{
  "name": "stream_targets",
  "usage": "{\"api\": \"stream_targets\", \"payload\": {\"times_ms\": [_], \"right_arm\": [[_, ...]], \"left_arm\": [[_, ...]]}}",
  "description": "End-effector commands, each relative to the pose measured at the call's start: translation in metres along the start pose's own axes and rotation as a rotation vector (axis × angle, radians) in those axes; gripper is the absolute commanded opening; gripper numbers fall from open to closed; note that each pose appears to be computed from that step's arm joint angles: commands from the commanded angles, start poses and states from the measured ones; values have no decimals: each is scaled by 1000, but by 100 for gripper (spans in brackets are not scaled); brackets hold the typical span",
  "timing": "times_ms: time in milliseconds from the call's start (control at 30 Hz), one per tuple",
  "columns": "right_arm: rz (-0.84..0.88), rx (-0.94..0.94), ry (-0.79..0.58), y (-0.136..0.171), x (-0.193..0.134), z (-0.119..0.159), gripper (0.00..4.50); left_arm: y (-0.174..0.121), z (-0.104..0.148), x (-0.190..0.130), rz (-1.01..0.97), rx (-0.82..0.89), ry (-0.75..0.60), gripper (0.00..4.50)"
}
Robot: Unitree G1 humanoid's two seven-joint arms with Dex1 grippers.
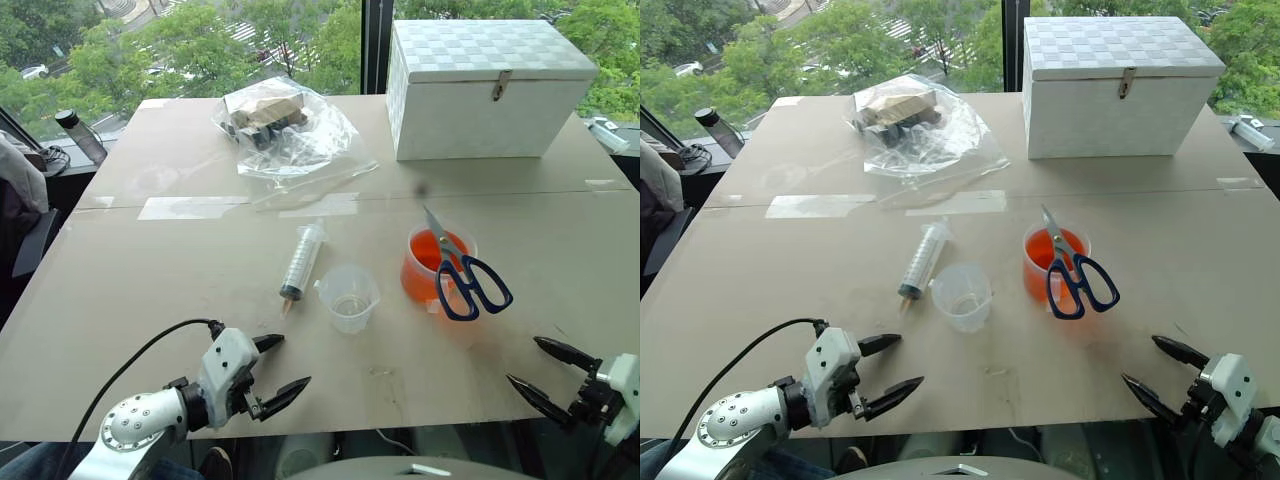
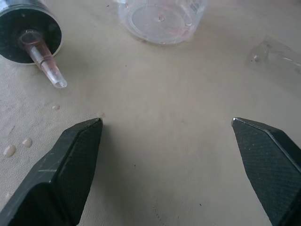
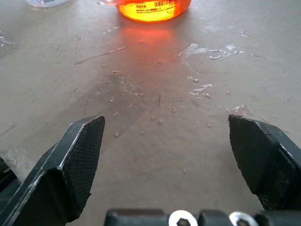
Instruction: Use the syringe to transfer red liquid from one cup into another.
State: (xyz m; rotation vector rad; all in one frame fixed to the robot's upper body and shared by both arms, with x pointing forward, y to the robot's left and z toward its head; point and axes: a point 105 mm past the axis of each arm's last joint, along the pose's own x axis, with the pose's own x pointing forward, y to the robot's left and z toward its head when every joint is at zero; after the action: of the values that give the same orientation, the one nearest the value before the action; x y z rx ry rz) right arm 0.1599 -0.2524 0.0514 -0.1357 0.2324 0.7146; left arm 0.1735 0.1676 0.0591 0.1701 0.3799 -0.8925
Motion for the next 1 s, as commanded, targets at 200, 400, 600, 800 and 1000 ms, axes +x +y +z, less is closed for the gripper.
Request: {"api": "stream_targets", "payload": {"times_ms": [200, 400, 600, 800, 1000], "right_arm": [[4, -39, -21, -9, -13, 30, 447], [53, -107, 15, -16, -25, 69, 447], [149, -193, -73, -14, -9, 148, 447], [156, -231, -110, -1, 35, 205, 447], [221, -261, 94, 23, 55, 209, 447]], "left_arm": [[5, 24, -8, -43, 68, -59, 450], [18, 44, -32, -172, 147, -51, 450], [49, 100, -59, -243, 253, -86, 450], [63, 156, -58, -251, 414, -156, 450], [46, 180, -52, -330, 451, -223, 450]]}}
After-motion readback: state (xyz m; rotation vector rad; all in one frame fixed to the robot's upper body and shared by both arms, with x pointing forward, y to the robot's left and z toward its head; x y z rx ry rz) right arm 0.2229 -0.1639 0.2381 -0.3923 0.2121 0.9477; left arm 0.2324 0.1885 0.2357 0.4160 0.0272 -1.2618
